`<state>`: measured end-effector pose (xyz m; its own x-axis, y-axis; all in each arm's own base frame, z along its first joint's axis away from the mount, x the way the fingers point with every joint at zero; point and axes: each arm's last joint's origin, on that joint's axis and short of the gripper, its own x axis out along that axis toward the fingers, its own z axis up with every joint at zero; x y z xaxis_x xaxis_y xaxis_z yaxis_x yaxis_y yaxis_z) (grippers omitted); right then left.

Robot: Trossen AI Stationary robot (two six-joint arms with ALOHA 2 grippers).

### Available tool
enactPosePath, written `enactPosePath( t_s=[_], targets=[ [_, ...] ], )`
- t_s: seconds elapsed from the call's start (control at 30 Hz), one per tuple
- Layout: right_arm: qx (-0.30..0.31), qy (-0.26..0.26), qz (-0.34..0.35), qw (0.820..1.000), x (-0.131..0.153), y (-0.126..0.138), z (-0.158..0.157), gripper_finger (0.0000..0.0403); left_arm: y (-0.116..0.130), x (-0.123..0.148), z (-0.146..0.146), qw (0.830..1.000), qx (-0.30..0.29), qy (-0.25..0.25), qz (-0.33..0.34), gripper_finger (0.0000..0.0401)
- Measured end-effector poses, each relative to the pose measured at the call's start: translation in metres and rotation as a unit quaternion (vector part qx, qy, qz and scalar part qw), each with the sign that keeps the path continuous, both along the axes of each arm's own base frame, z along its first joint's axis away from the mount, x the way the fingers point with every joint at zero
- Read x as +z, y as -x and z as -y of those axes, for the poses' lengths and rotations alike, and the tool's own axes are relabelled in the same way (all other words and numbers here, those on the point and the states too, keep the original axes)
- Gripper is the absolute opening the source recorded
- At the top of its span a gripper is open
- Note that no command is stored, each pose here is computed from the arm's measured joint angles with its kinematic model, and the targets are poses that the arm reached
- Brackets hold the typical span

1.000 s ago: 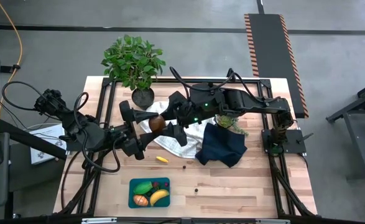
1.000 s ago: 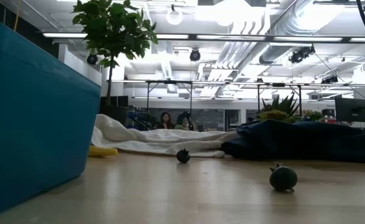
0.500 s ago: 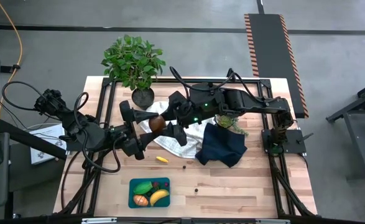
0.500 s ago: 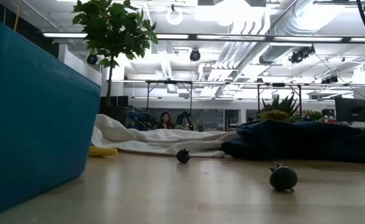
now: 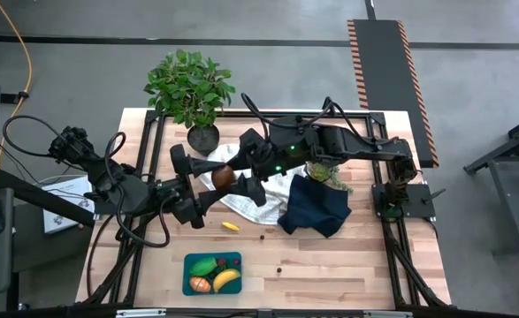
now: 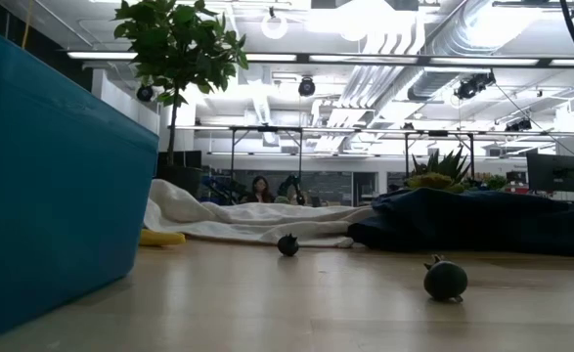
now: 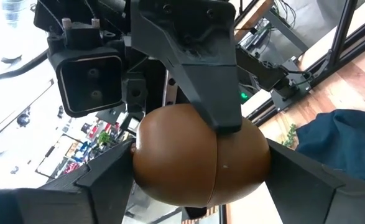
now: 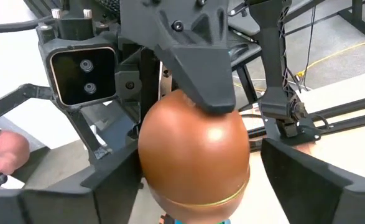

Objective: Pick and placing Produce into tupperware
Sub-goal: Put the kiwi into the bin

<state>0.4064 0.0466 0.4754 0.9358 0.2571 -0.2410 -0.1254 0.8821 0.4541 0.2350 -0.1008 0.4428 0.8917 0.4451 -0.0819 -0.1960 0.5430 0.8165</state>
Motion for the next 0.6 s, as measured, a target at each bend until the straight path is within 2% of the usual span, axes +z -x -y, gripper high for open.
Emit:
enactPosePath(
  t_s=[0.13, 0.3, 0.5, 0.6],
  targets=[
    [0.002, -0.005, 0.006, 1.000, 0.001, 0.000, 0.000, 0.0337, 0.000, 0.000, 0.000, 1.000, 0.000, 0.000, 0.000, 0.0295],
    [0.003, -0.009, 0.033, 0.999, 0.007, -0.001, -0.001, 0.0353, 0.000, 0.000, 0.000, 1.000, 0.001, 0.000, 0.000, 0.0298],
    [-0.012, -0.006, 0.111, 0.994, 0.021, -0.003, 0.000, 0.0355, 0.000, 0.000, 0.000, 1.000, 0.003, 0.000, 0.000, 0.0296],
    [-0.033, 0.011, 0.158, 0.987, 0.029, -0.003, 0.001, 0.0355, 0.000, 0.000, 0.000, 1.000, 0.003, 0.000, 0.000, 0.0299]
  ],
)
